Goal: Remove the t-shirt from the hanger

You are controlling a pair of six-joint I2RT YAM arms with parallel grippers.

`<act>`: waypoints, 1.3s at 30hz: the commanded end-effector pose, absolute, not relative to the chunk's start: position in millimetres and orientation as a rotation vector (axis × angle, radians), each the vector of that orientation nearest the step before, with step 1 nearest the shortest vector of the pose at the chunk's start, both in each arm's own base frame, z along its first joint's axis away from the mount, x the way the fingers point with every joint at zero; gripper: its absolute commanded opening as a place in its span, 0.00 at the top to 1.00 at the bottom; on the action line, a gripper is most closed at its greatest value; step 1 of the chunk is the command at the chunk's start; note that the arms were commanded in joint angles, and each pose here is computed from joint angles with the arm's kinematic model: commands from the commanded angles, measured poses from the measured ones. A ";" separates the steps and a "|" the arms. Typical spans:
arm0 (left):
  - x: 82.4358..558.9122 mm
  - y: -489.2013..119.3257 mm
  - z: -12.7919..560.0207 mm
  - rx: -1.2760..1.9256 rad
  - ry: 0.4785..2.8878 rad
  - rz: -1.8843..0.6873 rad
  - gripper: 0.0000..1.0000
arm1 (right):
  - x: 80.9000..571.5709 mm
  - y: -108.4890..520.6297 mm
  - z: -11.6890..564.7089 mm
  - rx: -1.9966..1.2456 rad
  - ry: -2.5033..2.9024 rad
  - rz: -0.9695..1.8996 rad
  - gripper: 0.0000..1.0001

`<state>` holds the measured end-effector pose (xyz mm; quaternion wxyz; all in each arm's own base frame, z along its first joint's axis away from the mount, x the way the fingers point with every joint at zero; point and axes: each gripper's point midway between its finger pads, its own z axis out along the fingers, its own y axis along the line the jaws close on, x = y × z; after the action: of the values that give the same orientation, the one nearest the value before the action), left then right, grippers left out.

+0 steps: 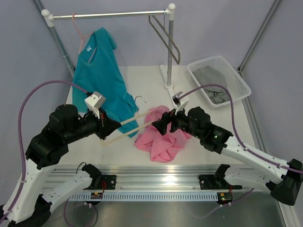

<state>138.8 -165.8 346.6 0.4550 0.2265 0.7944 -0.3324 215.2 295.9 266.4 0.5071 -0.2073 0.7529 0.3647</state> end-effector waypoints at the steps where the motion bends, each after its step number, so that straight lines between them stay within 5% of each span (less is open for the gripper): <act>1: 141.3 -164.6 363.0 0.525 1.895 -0.824 1.00 | 225.5 299.0 267.9 -0.497 1.776 0.847 0.12; 5: 138.4 -168.5 360.7 0.531 1.897 -0.857 1.00 | 240.7 305.4 271.1 -0.466 1.747 0.814 0.22; 8: 138.8 -168.3 360.5 0.526 1.895 -0.857 1.00 | 251.8 305.9 275.6 -0.425 1.730 0.781 0.44; 12: 138.3 -165.3 362.0 0.512 1.888 -0.848 1.00 | 267.7 296.8 274.6 -0.307 1.738 0.713 0.96; 13: 138.7 -165.4 361.6 0.516 1.886 -0.845 1.00 | 272.0 292.3 272.7 -0.274 1.742 0.688 1.00; 23: 135.8 -158.5 351.1 0.537 1.903 -0.802 1.00 | 313.5 221.6 292.4 0.078 1.720 0.446 1.00; 35: 135.5 -124.7 374.5 0.372 1.813 -0.693 1.00 | 340.3 197.0 236.5 0.108 1.910 0.409 1.00; 36: 140.5 -119.2 378.3 0.336 1.796 -0.662 1.00 | 336.0 209.4 233.4 0.051 1.947 0.463 0.94; 39: 158.6 -104.5 390.1 0.233 1.745 -0.567 1.00 | 326.1 218.3 244.2 0.008 1.977 0.525 0.27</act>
<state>133.9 -123.8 353.7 0.5245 0.1634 0.7869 -0.2810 335.3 200.1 220.7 0.5349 0.0312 0.8271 0.1700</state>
